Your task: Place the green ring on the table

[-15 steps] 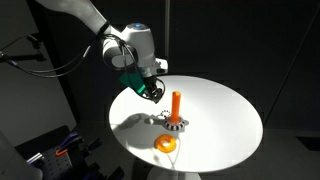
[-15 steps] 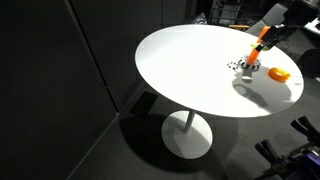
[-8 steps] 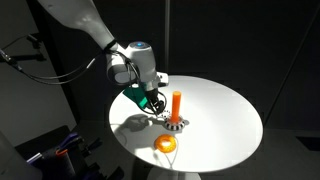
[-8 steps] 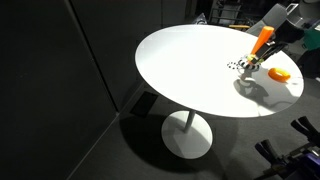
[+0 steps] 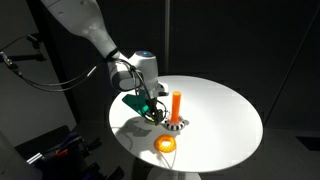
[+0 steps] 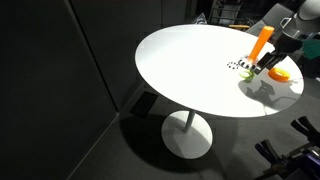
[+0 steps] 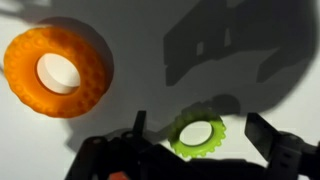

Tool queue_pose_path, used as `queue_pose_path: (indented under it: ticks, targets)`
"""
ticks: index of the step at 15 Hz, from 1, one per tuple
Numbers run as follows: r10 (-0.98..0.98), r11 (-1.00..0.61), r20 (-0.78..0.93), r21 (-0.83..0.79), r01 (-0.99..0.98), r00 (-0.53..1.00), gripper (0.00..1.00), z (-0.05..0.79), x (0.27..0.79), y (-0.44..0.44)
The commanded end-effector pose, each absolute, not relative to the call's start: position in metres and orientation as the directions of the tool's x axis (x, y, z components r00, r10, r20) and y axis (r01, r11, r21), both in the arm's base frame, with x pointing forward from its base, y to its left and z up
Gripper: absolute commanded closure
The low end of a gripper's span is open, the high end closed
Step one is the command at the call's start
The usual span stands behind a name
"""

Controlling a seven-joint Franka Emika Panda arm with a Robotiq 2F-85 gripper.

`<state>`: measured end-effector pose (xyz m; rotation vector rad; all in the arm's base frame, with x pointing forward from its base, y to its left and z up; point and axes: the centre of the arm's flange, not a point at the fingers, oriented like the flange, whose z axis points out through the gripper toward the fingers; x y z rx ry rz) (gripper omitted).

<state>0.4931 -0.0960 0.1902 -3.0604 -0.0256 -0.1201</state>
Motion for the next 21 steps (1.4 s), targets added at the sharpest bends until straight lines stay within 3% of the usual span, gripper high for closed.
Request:
queue_pose_path:
  ticks: [1, 6, 21]
  targets:
    - [0.021, -0.996, -0.050, -0.092, 0.017, 0.999, 0.00, 0.214, 0.496, -0.106]
    - [0.020, -0.995, -0.133, -0.096, 0.007, 0.991, 0.00, 0.250, 0.492, -0.116]
    - [-0.106, -0.993, -0.065, 0.056, -0.103, 0.992, 0.00, 0.346, 0.491, -0.109]
